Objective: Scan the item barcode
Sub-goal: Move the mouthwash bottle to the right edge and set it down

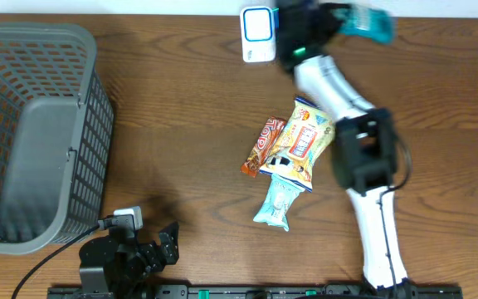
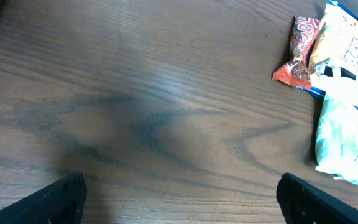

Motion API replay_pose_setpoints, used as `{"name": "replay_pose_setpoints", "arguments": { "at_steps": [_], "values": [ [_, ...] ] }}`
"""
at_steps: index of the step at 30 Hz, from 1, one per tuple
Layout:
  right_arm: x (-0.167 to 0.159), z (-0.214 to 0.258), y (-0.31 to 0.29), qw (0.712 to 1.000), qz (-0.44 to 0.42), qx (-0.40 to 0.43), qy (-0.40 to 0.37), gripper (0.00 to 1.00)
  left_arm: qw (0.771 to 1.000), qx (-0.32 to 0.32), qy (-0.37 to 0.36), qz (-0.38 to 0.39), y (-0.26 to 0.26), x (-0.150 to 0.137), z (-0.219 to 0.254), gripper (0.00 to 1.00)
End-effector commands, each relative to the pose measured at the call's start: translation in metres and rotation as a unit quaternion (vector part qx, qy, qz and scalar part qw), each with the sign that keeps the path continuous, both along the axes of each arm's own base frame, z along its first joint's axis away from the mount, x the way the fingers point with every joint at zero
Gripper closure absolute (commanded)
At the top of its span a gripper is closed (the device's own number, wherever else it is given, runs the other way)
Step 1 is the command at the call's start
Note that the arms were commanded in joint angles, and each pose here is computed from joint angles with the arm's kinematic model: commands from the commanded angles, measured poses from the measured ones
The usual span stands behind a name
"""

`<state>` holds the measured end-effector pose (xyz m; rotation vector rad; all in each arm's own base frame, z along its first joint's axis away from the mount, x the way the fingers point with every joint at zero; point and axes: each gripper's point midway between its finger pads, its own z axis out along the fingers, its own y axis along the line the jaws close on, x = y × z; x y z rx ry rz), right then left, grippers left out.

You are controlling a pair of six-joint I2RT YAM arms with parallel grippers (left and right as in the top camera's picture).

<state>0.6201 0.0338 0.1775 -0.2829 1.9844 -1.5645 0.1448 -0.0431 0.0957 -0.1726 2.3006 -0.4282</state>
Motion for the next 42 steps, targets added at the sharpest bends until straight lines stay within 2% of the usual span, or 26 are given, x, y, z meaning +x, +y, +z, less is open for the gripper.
{"name": "replay_pose_setpoints", "arguments": {
  "at_steps": [1,5,12,16,19,23,30,34,36,42],
  "values": [
    [-0.028,0.021,-0.091,0.988,-0.130,0.029,-0.078,0.92,1.000,-0.007,0.008,-0.001,-0.002,-0.002,-0.003,0.02],
    [-0.042,-0.018,-0.147,0.983,-0.156,0.089,-0.040,0.90,1.000,-0.008,0.008,-0.001,-0.002,-0.002,-0.003,0.02],
    [-0.077,-0.061,-0.219,0.950,-0.236,0.199,-0.056,0.90,1.000,-0.007,0.008,-0.001,-0.002,-0.002,-0.003,0.02],
    [-0.099,-0.069,-0.257,0.930,-0.285,0.219,-0.073,0.89,1.000,-0.007,0.008,-0.001,-0.002,-0.002,-0.003,0.02],
    [-0.118,-0.072,-0.284,0.914,-0.324,0.226,-0.093,0.83,1.000,-0.007,0.008,-0.001,-0.002,-0.002,-0.003,0.02],
    [-0.136,-0.085,-0.306,0.891,-0.356,0.264,-0.099,0.71,1.000,-0.008,0.008,-0.001,-0.002,-0.002,-0.003,0.02],
    [-0.157,-0.105,-0.318,0.853,-0.394,0.325,-0.107,0.35,1.000,-0.007,0.008,-0.001,-0.002,-0.002,-0.003,0.02],
    [-0.162,-0.110,-0.317,0.840,-0.404,0.346,-0.106,0.10,1.000,-0.008,0.008,-0.001,-0.002,-0.002,-0.003,0.02],
    [-0.164,-0.107,-0.317,0.837,-0.409,0.347,-0.111,0.01,1.000,-0.008,0.008,-0.001,-0.002,-0.002,-0.003,0.02],
    [-0.155,-0.083,-0.295,0.826,-0.384,0.397,-0.111,0.01,1.000,-0.007,0.008,-0.001,-0.002,-0.002,-0.003,0.02]
  ]
}}
